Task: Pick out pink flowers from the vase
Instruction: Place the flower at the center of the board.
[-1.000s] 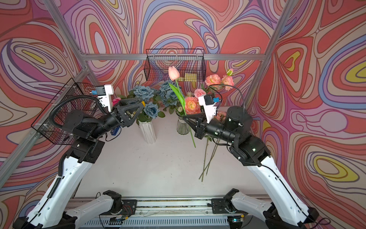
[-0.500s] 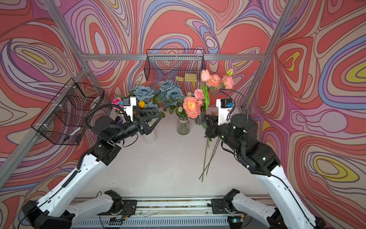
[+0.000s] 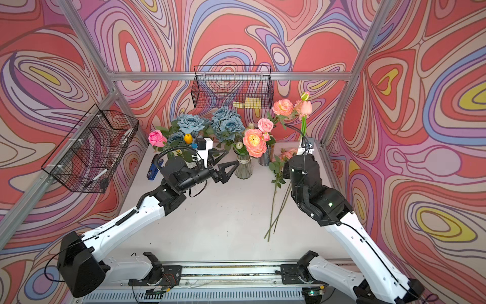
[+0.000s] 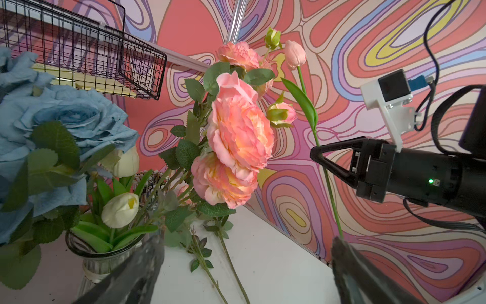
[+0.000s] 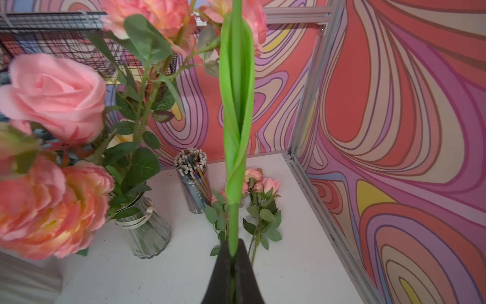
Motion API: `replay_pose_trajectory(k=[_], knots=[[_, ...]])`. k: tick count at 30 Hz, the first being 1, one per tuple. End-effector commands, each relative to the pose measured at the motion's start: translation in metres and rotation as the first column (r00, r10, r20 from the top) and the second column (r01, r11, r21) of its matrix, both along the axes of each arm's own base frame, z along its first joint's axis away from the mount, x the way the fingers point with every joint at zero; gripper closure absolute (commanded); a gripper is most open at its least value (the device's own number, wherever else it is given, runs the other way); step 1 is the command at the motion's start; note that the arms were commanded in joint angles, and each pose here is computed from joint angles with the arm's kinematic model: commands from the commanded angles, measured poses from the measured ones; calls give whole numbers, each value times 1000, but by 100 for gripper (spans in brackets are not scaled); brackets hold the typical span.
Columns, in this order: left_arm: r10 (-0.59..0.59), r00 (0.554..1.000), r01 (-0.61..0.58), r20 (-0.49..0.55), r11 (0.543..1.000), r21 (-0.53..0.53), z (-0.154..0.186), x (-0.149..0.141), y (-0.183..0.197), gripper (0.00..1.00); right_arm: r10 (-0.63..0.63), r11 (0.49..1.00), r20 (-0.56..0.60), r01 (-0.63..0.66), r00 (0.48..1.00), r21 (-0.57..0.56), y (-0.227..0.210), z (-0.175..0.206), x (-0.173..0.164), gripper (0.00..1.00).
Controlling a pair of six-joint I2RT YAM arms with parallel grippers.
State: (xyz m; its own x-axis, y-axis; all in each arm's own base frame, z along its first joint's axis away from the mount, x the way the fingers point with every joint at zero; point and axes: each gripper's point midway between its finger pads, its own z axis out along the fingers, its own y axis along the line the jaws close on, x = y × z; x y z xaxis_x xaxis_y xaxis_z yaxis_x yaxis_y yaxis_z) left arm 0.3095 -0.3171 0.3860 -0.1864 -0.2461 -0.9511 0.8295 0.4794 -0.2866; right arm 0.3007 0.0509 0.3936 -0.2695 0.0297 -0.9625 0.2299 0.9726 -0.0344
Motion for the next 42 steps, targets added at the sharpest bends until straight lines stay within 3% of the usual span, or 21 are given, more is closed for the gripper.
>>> replay_pose_trajectory(k=[1,8,13,21,29,42], knots=[[97,987,-98,131,995,4,0,13,-2,2,-88,996,-12,88,996,-33,-17,-8,12,100],[172,973,-187,153,978,94,-35,26,-20,3,-64,982,-171,92,983,162,-45,-70,46,100],[213,966,-234,148,961,150,-56,31,-24,3,-24,973,-228,75,973,218,-41,-99,59,100],[259,956,-276,141,954,120,-69,34,-19,3,62,940,-333,57,941,336,-34,-153,78,100],[297,943,-317,150,940,127,-75,36,-11,3,224,899,-435,-12,872,437,-8,-214,93,100],[301,946,-315,119,942,116,-82,35,-9,2,323,861,-524,-16,788,508,10,-282,95,100]])
